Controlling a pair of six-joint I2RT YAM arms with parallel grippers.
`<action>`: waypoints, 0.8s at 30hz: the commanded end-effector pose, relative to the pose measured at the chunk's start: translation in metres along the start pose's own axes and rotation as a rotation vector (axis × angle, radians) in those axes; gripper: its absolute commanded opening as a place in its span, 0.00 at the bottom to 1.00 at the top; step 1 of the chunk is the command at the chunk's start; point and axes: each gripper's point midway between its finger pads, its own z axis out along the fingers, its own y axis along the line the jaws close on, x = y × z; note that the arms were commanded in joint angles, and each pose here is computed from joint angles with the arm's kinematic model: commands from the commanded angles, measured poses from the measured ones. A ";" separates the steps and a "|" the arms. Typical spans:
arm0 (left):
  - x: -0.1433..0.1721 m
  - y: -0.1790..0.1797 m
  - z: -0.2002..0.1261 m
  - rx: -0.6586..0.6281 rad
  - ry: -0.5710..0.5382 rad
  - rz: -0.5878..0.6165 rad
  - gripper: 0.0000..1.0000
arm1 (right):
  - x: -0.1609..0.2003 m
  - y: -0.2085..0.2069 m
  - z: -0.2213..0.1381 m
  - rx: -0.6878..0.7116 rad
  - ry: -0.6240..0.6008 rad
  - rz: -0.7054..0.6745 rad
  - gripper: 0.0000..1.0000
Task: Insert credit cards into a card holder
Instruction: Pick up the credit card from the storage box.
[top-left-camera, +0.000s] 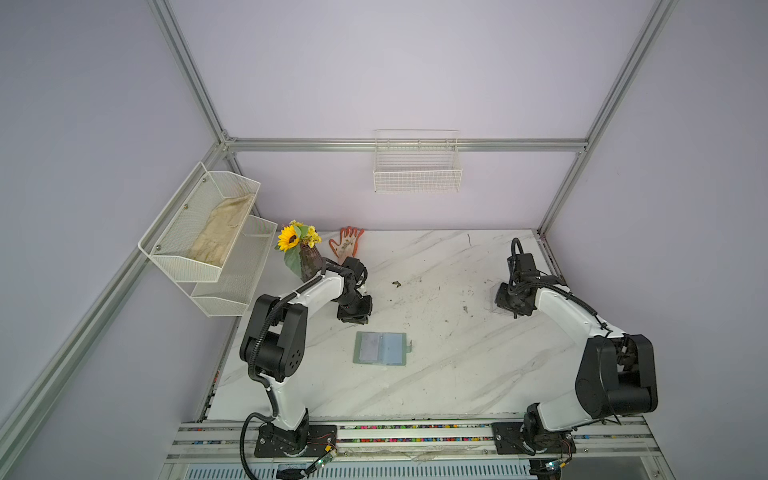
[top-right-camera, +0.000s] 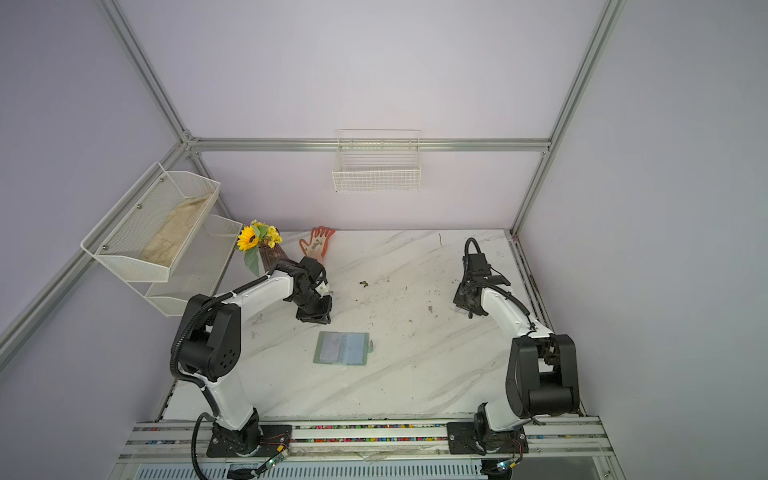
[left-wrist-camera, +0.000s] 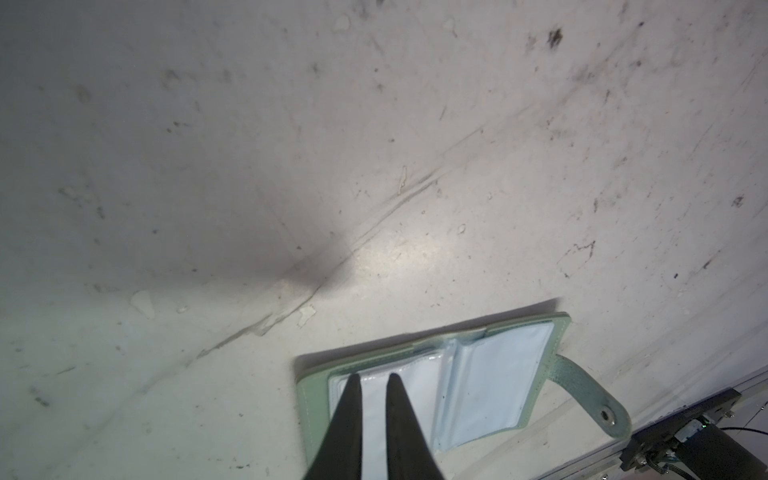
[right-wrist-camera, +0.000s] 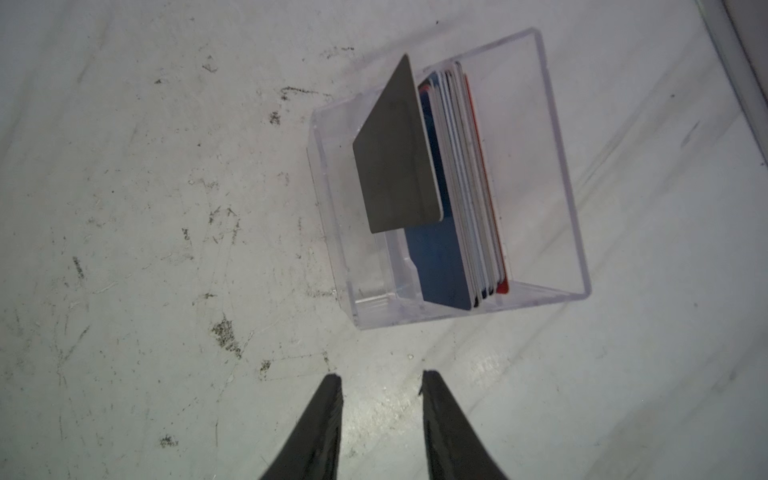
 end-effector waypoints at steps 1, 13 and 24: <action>0.007 0.003 0.009 -0.004 0.024 0.006 0.14 | -0.014 0.001 0.001 -0.039 -0.042 0.024 0.35; 0.006 0.003 0.010 -0.006 0.025 0.002 0.14 | -0.017 -0.001 0.023 -0.066 -0.015 0.015 0.33; 0.007 0.004 0.012 -0.008 0.032 0.001 0.14 | -0.026 -0.008 0.035 -0.038 -0.019 0.007 0.32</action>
